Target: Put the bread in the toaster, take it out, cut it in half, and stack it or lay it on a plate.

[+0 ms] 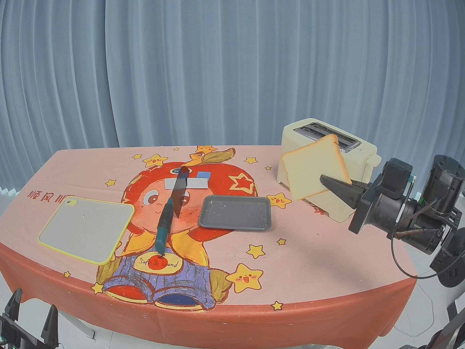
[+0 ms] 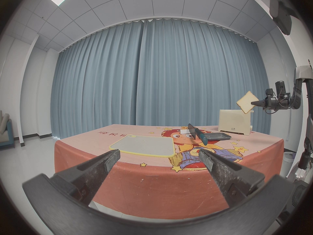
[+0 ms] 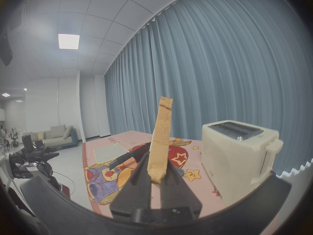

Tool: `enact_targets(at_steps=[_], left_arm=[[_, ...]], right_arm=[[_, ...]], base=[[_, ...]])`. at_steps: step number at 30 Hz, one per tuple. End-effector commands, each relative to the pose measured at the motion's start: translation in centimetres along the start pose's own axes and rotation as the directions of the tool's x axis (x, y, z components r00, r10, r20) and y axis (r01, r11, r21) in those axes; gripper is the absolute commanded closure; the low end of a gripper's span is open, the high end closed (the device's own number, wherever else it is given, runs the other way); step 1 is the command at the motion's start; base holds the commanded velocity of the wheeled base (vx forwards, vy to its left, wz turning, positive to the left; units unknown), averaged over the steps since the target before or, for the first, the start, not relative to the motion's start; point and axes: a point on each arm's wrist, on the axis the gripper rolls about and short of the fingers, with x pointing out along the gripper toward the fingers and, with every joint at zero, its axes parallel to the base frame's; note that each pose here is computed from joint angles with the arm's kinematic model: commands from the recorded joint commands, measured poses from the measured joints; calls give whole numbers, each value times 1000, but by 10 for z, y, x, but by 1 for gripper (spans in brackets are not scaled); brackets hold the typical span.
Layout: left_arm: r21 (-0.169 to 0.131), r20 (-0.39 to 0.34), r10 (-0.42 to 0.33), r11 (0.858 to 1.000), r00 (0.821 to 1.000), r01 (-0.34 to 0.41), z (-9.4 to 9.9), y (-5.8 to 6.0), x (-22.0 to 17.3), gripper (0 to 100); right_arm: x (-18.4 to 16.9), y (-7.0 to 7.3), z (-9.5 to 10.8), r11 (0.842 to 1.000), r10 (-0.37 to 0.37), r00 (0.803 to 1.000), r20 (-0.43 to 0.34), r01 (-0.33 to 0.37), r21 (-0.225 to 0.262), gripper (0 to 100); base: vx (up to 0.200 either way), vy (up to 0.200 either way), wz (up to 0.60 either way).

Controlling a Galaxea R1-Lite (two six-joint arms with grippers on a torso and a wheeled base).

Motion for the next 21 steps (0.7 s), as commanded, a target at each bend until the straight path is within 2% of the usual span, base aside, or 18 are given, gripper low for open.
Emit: enact_targets(at_steps=[1, 5, 9, 13, 15, 21], left_arm=[[0, -11, 1, 1000, 1000, -1, -5, 0, 1, 0], [0, -12, -1, 1000, 1000, 1, -5, 0, 1, 0], [0, -11, 1, 1000, 1000, -1, -5, 0, 1, 0], [0, -11, 1, 1000, 1000, -1, -5, 0, 1, 0], [0, -11, 1, 1000, 1000, -1, -5, 0, 1, 0], [0, -11, 1, 1000, 1000, -1, -5, 0, 1, 0]], right_arm=[[4, -10, 8, 999, -30, 999, 29, 31, -22, 100], [6, -18, 17, 998, -35, 998, 59, 38, -45, 100], [6, -32, 28, 994, -81, 995, 50, 85, -71, 100], [6, -34, 35, 992, -88, 994, 70, 94, -89, 100], [7, -34, 40, 990, -78, 993, 85, 88, -113, 100], [7, -45, 51, 983, -90, 989, 119, 107, -148, 100]], base=[[0, 0, 0], [0, 0, 0], [0, 0, 0], [0, 0, 0], [0, 0, 0], [0, 0, 0]])
